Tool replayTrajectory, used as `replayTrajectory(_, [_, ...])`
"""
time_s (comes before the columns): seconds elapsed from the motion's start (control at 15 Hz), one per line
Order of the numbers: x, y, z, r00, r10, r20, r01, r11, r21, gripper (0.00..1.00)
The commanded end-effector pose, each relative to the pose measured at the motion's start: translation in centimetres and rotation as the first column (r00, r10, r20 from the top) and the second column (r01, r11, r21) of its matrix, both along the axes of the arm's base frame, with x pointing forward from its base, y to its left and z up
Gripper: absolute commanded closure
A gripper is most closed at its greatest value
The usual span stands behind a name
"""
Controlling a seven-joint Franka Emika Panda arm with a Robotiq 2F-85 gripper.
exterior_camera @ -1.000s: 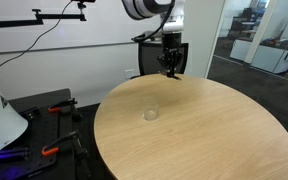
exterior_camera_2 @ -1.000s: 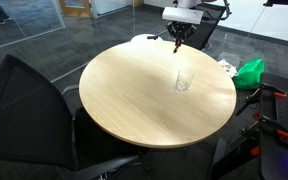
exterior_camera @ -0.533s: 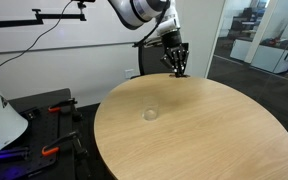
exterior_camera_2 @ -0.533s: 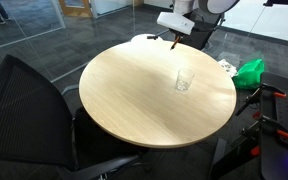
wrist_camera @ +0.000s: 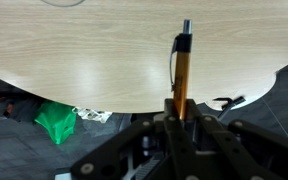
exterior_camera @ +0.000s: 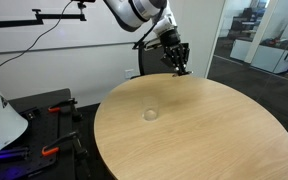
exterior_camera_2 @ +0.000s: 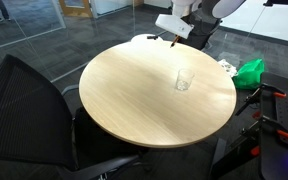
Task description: Pick up the pen from the table and put it in the glass cup.
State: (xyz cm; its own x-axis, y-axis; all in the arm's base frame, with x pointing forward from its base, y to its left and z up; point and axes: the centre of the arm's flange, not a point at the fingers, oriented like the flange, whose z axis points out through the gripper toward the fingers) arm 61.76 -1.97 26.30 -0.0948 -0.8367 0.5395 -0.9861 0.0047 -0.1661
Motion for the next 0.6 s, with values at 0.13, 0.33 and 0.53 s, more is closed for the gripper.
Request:
replayTrajectory(0.13, [-0.9, 1.9, -1.5, 0.982, -0.163, 0.097, 0.172, 0.980, -0.102, 0.96])
replayTrajectory(0.33, [-1.7, 3.9, -2.4, 0.974, -0.204, 0.102, 0.219, 0.960, -0.174, 0.96])
replayTrajectory(0.53, [-2.7, 5.7, -2.6, 0.973, -0.220, 0.073, 0.232, 0.942, -0.243, 0.96])
